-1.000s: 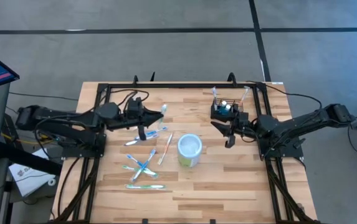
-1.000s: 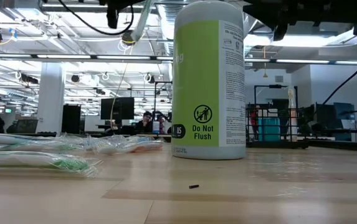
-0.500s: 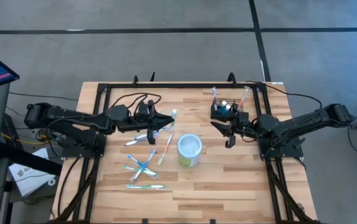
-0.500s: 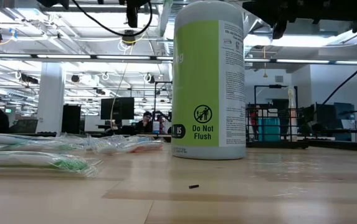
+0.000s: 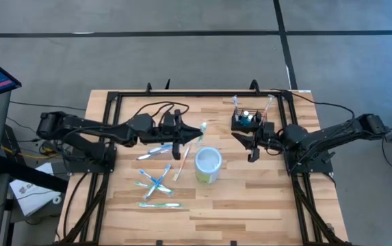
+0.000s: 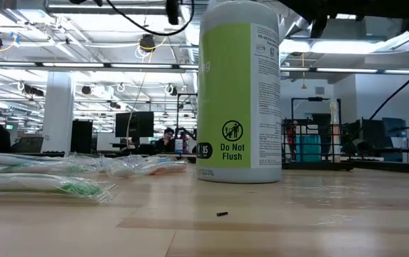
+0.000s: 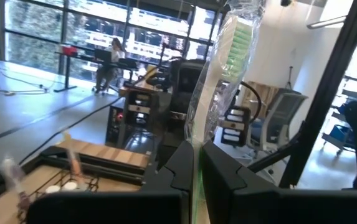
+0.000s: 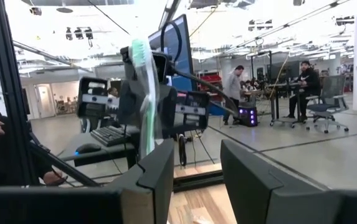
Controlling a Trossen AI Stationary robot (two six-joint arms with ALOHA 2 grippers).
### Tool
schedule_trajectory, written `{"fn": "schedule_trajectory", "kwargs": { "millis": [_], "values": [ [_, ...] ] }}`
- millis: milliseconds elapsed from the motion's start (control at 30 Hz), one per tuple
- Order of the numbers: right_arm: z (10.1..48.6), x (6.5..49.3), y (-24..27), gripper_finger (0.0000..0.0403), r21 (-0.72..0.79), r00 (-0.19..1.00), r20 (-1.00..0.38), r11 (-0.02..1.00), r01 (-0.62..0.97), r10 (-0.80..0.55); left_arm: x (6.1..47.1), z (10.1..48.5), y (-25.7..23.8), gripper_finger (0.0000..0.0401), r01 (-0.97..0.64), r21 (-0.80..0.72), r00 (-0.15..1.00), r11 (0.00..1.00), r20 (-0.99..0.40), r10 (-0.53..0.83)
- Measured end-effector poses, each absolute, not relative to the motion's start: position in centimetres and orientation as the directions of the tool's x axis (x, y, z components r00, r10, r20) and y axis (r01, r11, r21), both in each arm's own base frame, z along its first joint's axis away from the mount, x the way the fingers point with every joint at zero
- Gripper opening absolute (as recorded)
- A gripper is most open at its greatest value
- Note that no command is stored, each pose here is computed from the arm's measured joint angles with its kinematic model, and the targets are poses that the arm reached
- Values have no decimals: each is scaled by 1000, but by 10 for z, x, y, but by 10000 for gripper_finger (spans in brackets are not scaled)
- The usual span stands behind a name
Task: Pick & Place toothbrushing station
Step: Put the green toothbrush into the wire organizer
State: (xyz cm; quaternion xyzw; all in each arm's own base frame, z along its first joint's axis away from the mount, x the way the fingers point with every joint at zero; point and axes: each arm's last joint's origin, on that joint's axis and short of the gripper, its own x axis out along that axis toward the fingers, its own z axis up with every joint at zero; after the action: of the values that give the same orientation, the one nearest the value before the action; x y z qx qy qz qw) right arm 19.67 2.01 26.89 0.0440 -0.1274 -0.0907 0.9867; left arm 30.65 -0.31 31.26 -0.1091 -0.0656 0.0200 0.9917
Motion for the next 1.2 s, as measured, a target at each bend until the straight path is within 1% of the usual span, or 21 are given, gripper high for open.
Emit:
{"fn": "schedule_trajectory", "kwargs": {
  "millis": [233, 533, 1033, 1200],
  "values": [
    [277, 199, 21, 123, 99, 951, 247, 982, 164, -184, 328, 314, -4, 6, -5, -201, 991, 980, 128, 31],
    [277, 199, 21, 123, 95, 954, 251, 985, 145, -165, 355, 317, -7, 6, 39, -188, 990, 981, 141, -12],
    [278, 199, 21, 123, 73, 952, 258, 986, 149, -163, 390, 305, -8, 6, 51, -187, 993, 981, 116, -29],
    [278, 199, 23, 123, 51, 961, 263, 996, 75, -86, 391, 305, -8, 6, 50, -185, 993, 982, 118, -28]
  ]
}}
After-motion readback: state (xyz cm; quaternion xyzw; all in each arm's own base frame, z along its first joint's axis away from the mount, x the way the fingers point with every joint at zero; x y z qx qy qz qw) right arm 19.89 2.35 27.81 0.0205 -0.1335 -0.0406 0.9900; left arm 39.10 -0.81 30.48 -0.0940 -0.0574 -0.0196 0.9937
